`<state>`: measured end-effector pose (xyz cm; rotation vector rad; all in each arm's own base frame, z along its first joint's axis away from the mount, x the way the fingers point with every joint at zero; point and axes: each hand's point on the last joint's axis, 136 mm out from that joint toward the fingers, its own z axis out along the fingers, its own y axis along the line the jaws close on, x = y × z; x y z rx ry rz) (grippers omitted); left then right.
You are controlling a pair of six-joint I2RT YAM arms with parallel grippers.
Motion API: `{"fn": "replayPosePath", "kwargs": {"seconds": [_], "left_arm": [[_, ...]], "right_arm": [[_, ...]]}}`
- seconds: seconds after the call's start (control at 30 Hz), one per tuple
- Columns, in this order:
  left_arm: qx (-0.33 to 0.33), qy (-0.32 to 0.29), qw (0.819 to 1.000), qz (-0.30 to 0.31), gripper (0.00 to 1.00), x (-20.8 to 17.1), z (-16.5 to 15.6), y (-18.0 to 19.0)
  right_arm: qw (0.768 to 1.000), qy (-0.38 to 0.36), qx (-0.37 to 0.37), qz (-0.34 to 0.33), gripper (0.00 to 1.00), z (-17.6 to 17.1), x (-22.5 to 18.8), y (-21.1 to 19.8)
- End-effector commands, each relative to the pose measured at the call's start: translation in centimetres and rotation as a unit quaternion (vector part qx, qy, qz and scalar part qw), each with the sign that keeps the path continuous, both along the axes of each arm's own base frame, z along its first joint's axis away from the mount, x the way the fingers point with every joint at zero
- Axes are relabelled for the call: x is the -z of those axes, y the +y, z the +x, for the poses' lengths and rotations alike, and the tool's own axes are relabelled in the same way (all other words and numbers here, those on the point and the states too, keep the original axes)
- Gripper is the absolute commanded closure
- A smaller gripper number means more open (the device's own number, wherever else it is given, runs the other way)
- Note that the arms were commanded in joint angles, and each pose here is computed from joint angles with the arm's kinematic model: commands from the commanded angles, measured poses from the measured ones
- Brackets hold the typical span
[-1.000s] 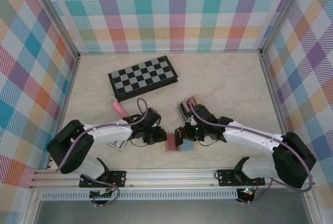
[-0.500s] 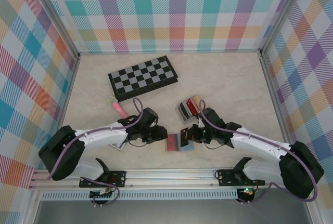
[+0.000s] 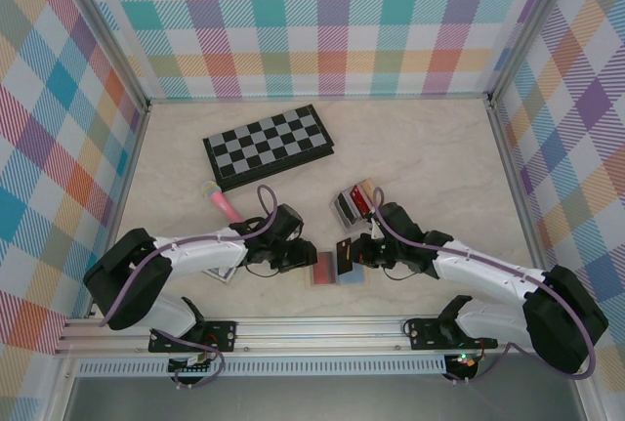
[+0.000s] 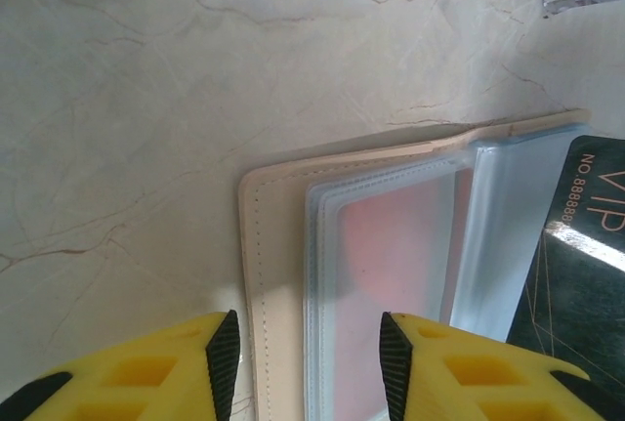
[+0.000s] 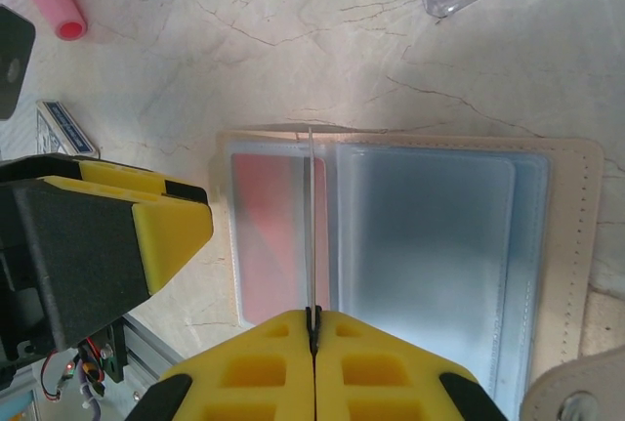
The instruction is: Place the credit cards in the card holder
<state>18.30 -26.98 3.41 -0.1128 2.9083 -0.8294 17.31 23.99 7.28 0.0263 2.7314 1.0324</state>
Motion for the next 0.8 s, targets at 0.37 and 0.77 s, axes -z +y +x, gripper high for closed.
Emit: {"fn": "replayPosePath", "kwargs": {"seconds": [0.37, 0.77], "left_arm": [[0.01, 0.003, 1.0, 0.01, 0.62, 0.6, -0.3, -0.1], [0.011, 0.008, 1.0, 0.013, 0.63, 1.0, -0.5, 0.0]], "right_arm": [[0.999, 0.01, -0.028, 0.025, 0.94, -0.6, 1.1, 1.4], [0.999, 0.035, -0.036, -0.013, 0.95, -1.6, 4.2, 1.5]]}}
